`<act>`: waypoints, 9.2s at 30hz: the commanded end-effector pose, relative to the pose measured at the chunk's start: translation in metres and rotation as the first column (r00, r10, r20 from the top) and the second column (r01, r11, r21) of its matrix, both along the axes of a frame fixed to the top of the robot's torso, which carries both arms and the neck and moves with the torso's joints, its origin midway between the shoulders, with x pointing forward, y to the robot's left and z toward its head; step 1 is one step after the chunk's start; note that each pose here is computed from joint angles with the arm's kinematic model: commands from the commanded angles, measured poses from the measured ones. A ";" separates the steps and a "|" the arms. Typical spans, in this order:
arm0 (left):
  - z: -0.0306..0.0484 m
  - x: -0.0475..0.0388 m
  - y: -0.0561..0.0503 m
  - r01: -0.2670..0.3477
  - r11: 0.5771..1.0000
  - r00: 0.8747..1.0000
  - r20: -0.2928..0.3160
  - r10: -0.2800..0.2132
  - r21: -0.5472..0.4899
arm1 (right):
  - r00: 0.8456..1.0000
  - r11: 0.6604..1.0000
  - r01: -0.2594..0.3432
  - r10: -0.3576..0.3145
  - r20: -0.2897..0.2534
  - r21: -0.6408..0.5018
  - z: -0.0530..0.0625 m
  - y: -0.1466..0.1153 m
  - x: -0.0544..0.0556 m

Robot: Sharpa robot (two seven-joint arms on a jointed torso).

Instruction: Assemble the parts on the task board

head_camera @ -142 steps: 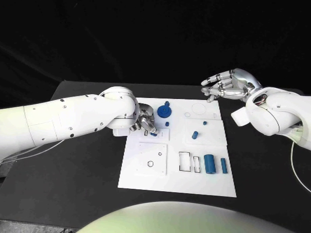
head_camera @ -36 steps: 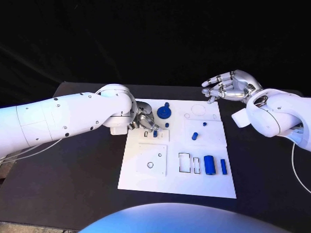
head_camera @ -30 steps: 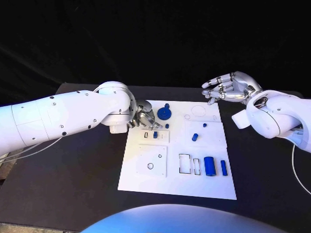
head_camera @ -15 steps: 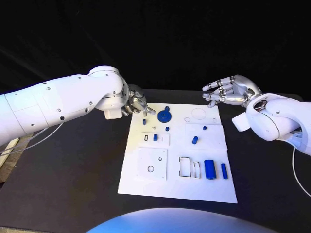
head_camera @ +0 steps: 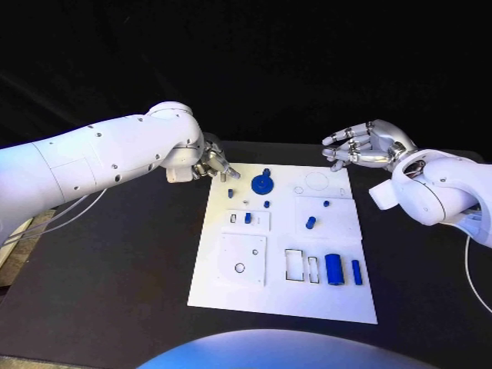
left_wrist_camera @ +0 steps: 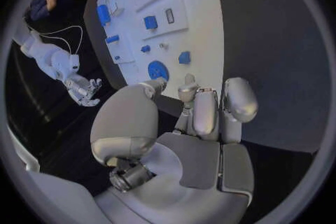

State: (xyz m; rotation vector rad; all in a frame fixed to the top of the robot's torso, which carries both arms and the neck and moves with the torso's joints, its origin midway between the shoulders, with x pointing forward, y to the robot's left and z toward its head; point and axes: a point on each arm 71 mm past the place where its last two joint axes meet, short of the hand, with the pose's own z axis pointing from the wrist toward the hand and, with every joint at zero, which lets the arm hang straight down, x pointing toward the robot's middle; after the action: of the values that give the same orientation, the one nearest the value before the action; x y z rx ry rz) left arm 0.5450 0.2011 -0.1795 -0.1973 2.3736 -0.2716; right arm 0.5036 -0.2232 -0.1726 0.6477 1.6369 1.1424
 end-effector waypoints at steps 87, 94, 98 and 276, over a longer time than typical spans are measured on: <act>-0.0217 -0.0180 0.000 -0.065 0.986 0.990 -0.136 0.044 -0.153 | 1.000 1.000 -0.020 0.020 -0.003 0.008 -0.002 0.004 -0.001; -0.0145 -0.0327 0.002 -0.071 0.979 0.995 -0.076 0.057 -0.190 | 1.000 1.000 -0.016 0.016 -0.004 0.007 -0.003 0.002 0.000; -0.0135 -0.0402 0.003 -0.062 0.978 0.998 -0.022 0.059 -0.197 | 1.000 1.000 -0.013 0.013 -0.004 0.007 -0.003 0.001 0.000; -0.0493 -0.0742 -0.023 0.128 0.991 0.988 -0.076 -0.131 -0.041 | 1.000 0.999 -0.017 0.018 -0.022 0.034 -0.010 0.001 -0.002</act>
State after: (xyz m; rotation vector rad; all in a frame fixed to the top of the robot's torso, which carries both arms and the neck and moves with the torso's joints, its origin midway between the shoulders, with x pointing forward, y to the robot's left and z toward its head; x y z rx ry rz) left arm 0.4728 0.1822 -0.2276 -0.0795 2.4495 -0.3525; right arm 0.5024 -0.2242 -0.1823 0.6815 1.6426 1.1622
